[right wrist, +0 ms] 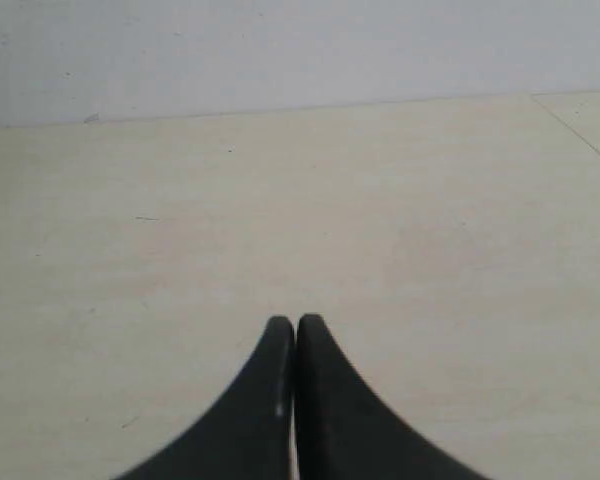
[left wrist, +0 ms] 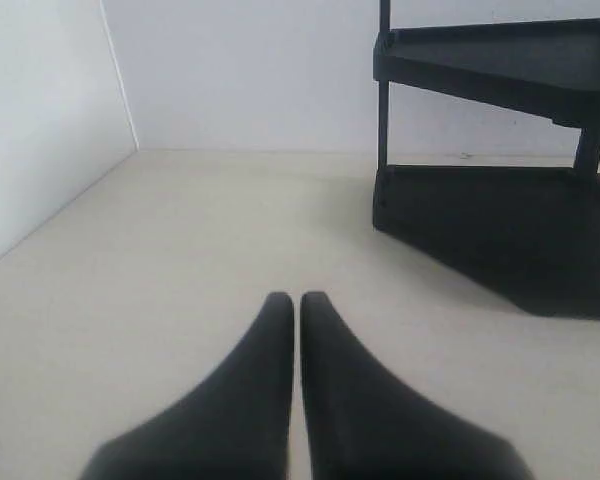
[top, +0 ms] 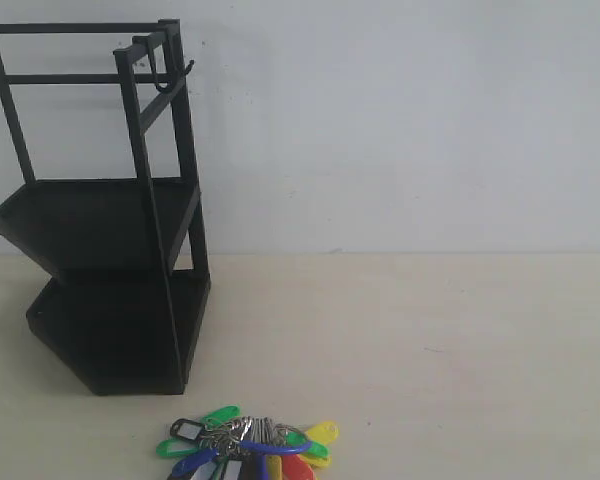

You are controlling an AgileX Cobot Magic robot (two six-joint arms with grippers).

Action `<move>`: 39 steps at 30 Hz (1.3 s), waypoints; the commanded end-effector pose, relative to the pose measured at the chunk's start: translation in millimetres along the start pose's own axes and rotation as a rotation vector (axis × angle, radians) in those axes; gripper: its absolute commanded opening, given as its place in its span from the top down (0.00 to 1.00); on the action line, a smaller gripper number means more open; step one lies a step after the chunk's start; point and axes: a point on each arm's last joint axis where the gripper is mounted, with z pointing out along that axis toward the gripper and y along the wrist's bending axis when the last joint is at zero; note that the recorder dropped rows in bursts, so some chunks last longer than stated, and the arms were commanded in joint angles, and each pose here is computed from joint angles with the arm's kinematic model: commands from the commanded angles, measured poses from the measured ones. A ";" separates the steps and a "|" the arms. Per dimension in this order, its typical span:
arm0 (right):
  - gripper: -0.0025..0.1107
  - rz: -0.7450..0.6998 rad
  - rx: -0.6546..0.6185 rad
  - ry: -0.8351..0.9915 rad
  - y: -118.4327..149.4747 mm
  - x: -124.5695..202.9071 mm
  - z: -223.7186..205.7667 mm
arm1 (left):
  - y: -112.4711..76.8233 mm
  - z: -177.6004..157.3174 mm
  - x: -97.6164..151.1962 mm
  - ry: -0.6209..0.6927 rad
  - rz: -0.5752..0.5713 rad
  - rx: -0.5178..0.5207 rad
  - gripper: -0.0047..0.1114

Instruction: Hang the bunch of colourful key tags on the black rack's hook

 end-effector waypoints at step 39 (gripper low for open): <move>0.98 0.280 -0.006 -0.044 10.2 -182.0 -39.5 | -0.2 0.1 -1.0 -0.003 -0.005 0.003 0.92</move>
